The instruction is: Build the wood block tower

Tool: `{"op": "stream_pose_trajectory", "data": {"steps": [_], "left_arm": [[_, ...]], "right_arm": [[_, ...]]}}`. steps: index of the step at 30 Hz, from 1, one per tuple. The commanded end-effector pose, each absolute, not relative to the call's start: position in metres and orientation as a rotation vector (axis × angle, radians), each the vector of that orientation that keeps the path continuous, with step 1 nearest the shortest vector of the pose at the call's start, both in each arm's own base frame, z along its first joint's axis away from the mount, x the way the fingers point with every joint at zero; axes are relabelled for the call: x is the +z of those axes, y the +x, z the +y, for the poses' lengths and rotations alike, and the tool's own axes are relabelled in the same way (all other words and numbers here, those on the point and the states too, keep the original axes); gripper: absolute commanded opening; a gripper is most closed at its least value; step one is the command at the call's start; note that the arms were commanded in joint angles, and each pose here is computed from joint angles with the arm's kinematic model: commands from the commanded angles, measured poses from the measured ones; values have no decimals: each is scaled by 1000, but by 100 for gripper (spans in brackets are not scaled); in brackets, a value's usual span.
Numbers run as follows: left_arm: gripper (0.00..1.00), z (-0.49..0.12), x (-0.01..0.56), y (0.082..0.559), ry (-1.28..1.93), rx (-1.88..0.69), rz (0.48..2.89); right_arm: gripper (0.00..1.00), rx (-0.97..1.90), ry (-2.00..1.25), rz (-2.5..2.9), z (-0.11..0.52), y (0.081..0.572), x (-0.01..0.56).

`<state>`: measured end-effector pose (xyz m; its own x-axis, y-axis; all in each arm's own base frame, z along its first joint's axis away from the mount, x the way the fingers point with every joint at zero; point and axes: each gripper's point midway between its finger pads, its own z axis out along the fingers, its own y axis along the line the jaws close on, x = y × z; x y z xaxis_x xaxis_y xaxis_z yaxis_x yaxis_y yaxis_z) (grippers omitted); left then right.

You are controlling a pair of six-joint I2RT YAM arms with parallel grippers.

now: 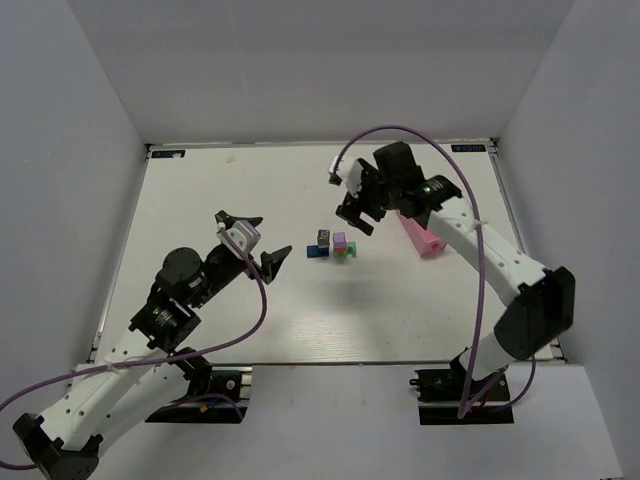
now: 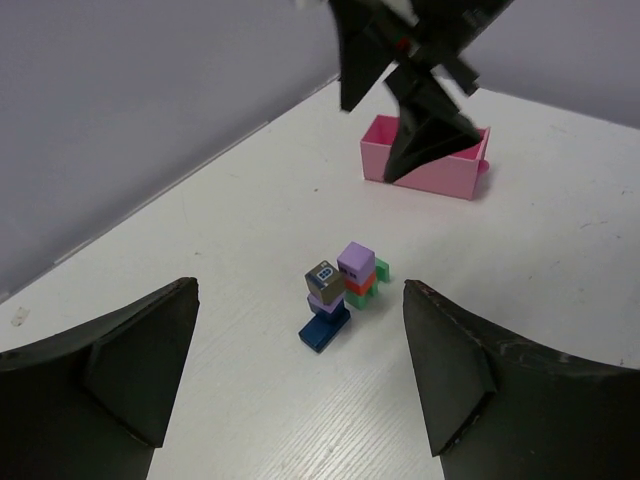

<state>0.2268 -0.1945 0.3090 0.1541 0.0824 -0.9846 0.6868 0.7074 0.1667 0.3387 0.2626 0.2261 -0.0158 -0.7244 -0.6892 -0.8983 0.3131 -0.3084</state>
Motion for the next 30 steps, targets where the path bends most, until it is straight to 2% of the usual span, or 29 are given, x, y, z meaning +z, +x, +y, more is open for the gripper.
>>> {"op": "stream_pose_trajectory", "data": {"steps": [1,5,7,8,9,11,12,14,15,17,18,22,23,24,25,27,28,30], "left_arm": [[93,-198,296,236,720,-469,1412],[93,-196,275,252,680,-422,1517],[93,-197,264,261,651,-410,1574],[92,-196,262,267,637,-386,1590],[89,-197,264,271,607,-395,1614],[84,-202,246,281,601,-377,1700],[73,-206,252,285,592,-385,1708],[58,-213,234,292,586,-365,1785],[40,-216,238,297,565,-366,1799],[22,-221,226,303,544,-364,1877],[17,-229,221,312,542,-362,1916],[17,-243,202,324,480,-388,2032],[20,-247,205,327,466,-398,2032],[24,-247,201,328,470,-393,2042],[35,-250,198,330,462,-395,2060],[45,-261,199,327,475,-436,2082],[57,-262,198,328,469,-436,2097],[62,-269,193,329,461,-459,2145]], "right_arm": [[90,243,-1229,1765,246,350,247],[90,294,-1183,1828,229,335,222],[85,310,-1158,1844,222,330,217],[82,339,-1141,1852,219,328,216],[71,352,-1128,1859,218,326,214],[58,414,-1122,1856,221,320,215],[47,417,-1109,1867,216,321,212],[32,442,-1092,1862,213,317,215],[28,450,-1078,1848,211,316,218],[23,458,-1066,1862,207,314,211],[23,459,-1045,1855,205,315,214],[30,457,-994,1883,200,320,210],[33,471,-991,1890,201,319,209],[35,482,-997,1894,202,318,207],[37,498,-998,1899,203,317,205],[39,511,-1001,1903,204,316,205],[41,522,-1009,1903,206,315,203],[41,524,-1005,1904,207,315,204]]}}
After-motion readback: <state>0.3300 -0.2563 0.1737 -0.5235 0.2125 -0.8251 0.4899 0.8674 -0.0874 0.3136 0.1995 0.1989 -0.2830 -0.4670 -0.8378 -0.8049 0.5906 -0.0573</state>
